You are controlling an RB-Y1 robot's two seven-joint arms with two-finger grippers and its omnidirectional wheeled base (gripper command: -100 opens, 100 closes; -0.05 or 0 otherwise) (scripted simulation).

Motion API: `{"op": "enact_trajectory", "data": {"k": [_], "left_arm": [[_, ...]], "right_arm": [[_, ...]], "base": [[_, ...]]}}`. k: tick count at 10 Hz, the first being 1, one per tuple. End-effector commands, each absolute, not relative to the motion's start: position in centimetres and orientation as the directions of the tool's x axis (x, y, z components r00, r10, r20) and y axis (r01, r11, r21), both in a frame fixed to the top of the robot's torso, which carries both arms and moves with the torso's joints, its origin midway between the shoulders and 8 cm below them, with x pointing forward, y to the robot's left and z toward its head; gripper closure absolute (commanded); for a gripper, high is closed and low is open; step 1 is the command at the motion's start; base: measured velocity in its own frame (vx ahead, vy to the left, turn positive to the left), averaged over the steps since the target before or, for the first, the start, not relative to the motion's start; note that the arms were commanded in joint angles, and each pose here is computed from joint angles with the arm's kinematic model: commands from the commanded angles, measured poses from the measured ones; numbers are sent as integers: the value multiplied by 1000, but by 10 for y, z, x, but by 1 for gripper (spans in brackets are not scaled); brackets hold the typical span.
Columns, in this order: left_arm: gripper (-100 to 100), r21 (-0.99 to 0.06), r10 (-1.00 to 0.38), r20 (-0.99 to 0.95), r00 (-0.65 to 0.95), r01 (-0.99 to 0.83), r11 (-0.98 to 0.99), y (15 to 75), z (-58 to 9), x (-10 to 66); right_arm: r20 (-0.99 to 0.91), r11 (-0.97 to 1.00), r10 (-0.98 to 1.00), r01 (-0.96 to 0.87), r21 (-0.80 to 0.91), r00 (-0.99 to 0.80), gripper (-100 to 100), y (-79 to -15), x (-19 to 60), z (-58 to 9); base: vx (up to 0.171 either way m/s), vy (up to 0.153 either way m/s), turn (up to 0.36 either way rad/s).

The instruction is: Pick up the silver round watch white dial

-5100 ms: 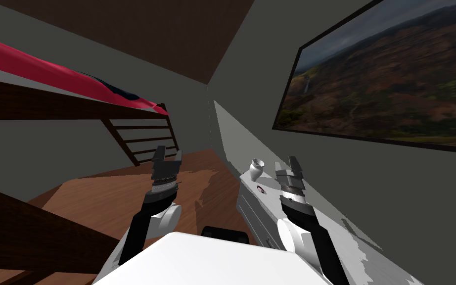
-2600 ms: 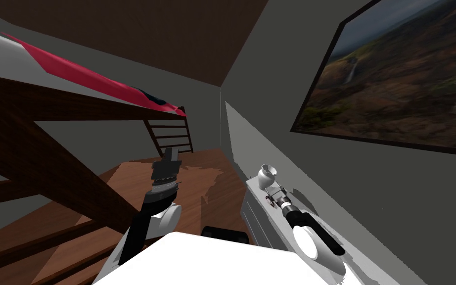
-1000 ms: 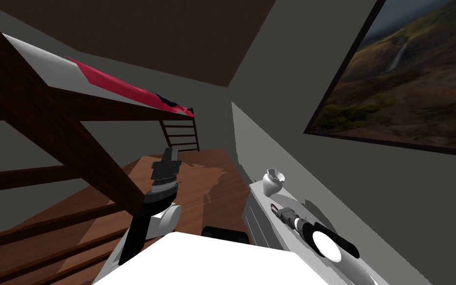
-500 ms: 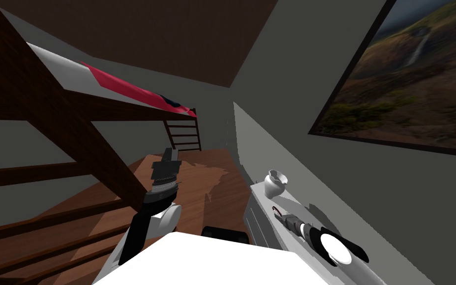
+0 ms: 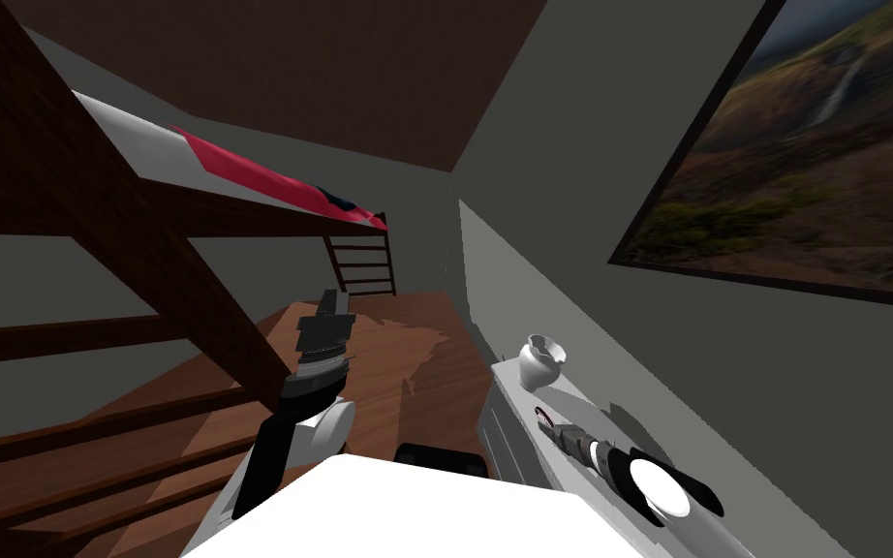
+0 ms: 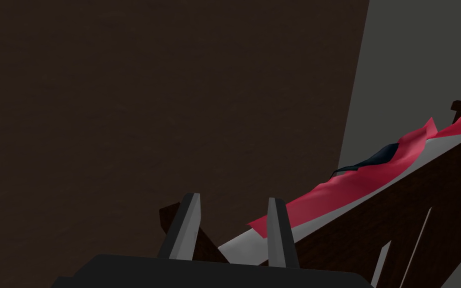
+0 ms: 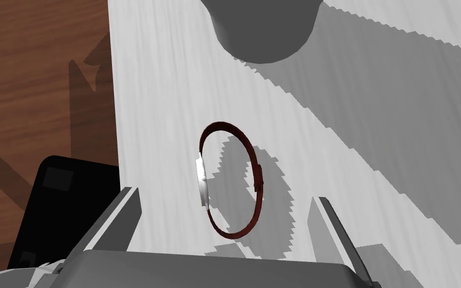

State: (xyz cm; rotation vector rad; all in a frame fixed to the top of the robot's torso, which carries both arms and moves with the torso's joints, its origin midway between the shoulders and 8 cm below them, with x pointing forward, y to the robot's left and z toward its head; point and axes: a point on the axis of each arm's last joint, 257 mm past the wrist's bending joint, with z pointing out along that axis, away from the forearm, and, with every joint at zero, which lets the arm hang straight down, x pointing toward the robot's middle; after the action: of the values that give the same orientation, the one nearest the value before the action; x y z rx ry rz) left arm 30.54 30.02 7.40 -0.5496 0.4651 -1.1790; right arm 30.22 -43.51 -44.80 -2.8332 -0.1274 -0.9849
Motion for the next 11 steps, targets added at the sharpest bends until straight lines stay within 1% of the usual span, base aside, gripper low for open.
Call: {"op": "enact_trajectory", "data": {"k": [1,2,3,7,8,9,10,11], "left_arm": [[0,-624,-947,-55,317,729,280,300,74,305],[0,-624,-947,-55,317,729,280,300,74,305],[0,-624,-947,-55,317,729,280,300,74,305],[0,-624,-947,-55,317,730,280,300,74,305],[0,-624,-947,-55,317,730,280,300,74,305],[0,-624,-947,-55,317,730,280,300,74,305],[0,-624,-947,-55,317,730,280,300,74,305],[0,-624,-947,-55,317,730,280,300,74,305]], "right_arm": [[623,-987,32,122,-101,781,-100,-428,303,-458],[622,-987,33,124,-103,782,-100,-429,303,-455],[623,-987,34,123,-101,781,100,-429,304,-456],[624,-986,37,132,-105,780,100,-425,305,-455],[624,-986,38,132,-105,780,0,-425,305,-455],[623,-987,37,127,-101,781,100,-436,302,-446],[624,-986,38,130,-103,780,100,-432,304,-450],[624,-986,38,129,-102,780,0,-433,304,-449]], "base": [[48,-33,42],[21,-14,10],[0,0,0],[-2,3,0],[0,0,0],[-20,16,-40],[-13,8,-21],[0,0,0]]}}
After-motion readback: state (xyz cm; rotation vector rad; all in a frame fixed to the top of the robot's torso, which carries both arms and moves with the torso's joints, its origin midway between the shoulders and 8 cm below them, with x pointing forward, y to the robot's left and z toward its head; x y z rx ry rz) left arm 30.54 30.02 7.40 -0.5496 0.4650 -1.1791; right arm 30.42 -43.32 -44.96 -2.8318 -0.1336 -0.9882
